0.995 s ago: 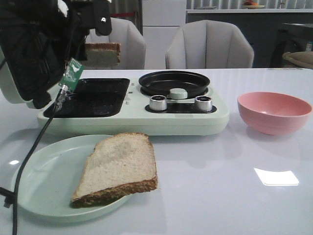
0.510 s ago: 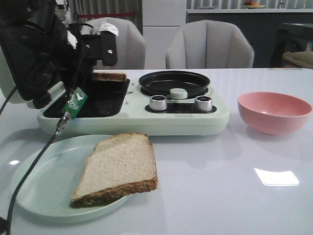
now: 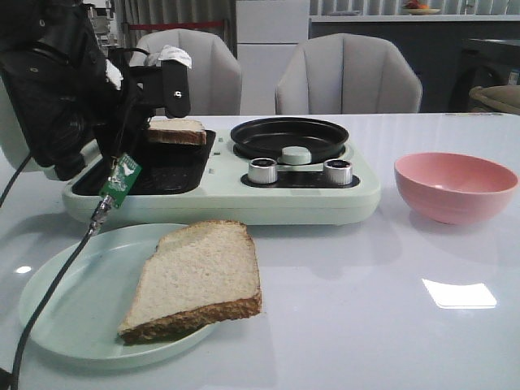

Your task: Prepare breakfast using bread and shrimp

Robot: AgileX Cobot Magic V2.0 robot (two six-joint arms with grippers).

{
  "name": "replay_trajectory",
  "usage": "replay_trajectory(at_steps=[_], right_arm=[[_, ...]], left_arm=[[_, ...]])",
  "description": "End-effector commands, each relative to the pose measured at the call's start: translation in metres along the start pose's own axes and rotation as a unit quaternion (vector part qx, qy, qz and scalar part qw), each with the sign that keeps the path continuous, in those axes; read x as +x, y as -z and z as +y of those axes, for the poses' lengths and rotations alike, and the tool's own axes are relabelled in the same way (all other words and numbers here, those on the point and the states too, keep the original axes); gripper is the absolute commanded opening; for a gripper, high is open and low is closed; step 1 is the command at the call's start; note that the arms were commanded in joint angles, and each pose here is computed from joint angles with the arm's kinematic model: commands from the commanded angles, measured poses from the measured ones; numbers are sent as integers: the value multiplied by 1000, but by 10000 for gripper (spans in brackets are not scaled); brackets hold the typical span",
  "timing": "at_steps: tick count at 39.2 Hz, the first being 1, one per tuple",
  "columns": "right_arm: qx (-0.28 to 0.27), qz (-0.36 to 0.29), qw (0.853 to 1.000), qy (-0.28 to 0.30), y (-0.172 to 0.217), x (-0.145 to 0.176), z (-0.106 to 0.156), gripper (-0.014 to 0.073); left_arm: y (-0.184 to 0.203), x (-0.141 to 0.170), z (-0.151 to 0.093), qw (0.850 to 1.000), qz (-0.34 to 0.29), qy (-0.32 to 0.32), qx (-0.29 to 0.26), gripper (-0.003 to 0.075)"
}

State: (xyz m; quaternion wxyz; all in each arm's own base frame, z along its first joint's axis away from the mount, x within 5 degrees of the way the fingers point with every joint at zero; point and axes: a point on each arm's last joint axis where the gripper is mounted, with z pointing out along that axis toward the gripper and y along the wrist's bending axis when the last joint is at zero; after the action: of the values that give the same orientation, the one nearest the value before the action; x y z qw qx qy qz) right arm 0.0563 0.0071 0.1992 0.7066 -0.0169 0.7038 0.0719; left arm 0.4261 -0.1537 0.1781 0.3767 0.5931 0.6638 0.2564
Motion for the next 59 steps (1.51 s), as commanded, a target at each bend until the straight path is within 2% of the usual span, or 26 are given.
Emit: replay_trajectory(at_steps=[1, 5, 7, 10, 16, 18, 28, 40, 44, 54, 59], right_arm=[[-1, -57, 998, 9, 3, -14, 1, 140], [-1, -57, 998, 9, 3, -14, 1, 140], [-1, -57, 998, 9, 3, -14, 1, 140], [-1, -57, 998, 9, 3, -14, 1, 140], [-1, -57, 998, 9, 3, -14, 1, 140], [-1, -57, 998, 9, 3, -14, 1, 140], [-1, -57, 998, 9, 3, -14, 1, 140], [-1, -57, 998, 9, 3, -14, 1, 140], [-1, -57, 998, 9, 3, -14, 1, 140], [-1, -57, 998, 9, 3, -14, 1, 140], [-1, -57, 998, 9, 3, -14, 1, 140]], left_arm=[[17, -6, 16, 999, -16, 44, -17, 126], [18, -8, 16, 999, -19, 44, -17, 134], [20, -10, 17, 998, -22, 49, -18, 169], [24, -12, 20, 998, -27, 55, -21, 269], [32, -14, 26, 997, -35, 66, -28, 531], [34, -16, 26, 997, -34, 66, -29, 573], [49, -23, 34, 993, -37, 108, -36, 570], [94, -17, 60, 975, -4, 215, -62, 566], [117, -18, 71, 965, -11, 251, -72, 566], [196, -25, 100, 928, -91, 349, -92, 566], [230, -19, 106, 927, -94, 352, -93, 566]])
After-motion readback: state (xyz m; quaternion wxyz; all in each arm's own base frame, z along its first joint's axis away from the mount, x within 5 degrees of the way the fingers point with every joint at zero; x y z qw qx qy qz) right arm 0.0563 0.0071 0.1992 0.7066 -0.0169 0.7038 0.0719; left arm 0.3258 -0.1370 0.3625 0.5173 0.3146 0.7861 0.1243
